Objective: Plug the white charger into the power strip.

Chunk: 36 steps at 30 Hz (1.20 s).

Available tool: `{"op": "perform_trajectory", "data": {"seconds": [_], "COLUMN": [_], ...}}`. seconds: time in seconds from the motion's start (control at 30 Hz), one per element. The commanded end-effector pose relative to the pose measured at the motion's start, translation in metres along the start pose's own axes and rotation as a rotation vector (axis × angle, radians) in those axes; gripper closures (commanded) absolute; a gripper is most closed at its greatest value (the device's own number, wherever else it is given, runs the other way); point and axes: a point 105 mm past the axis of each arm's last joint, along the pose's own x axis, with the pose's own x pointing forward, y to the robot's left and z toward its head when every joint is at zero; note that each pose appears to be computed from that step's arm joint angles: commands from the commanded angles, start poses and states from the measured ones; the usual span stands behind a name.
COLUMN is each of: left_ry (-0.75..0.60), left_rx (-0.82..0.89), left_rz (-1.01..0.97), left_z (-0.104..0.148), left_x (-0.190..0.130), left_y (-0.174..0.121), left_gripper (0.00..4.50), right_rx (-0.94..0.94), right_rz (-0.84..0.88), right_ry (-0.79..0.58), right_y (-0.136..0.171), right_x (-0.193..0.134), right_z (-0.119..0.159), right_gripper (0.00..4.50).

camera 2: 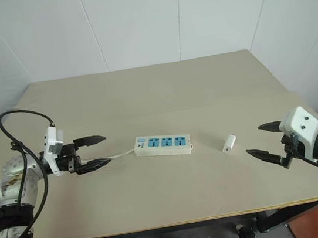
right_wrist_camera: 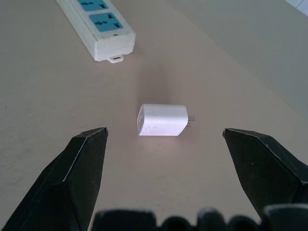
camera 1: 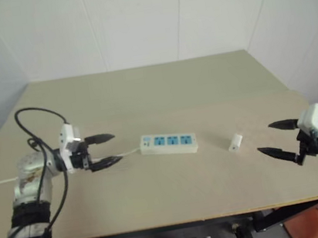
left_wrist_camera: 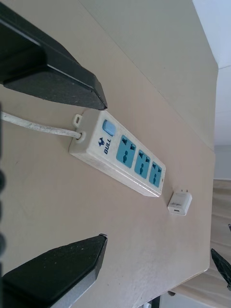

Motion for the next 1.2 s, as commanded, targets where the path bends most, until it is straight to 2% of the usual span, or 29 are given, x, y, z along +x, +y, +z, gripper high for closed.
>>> {"op": "perform_trajectory", "data": {"seconds": [0.03, 0.63, 1.2], "left_ry": [0.0, 0.015, 0.047], "left_rx": [0.042, 0.052, 0.029], "left_rz": [-0.002, -0.001, 0.037], "left_z": [0.007, 0.011, -0.001], "left_x": [-0.001, -0.001, -0.002], "left_y": [0.003, 0.012, 0.024], "left_gripper": [0.01, 0.01, 0.01], "right_rx": [-0.036, -0.035, -0.044], "right_rz": [-0.048, -0.03, -0.055], "right_ry": [-0.045, -0.052, -0.058], "right_y": [-0.004, 0.006, 0.012], "right_x": [-0.007, -0.004, -0.007], "right_z": [0.016, 0.02, 0.026], "right_gripper": [0.0, 0.0, 0.0]}}
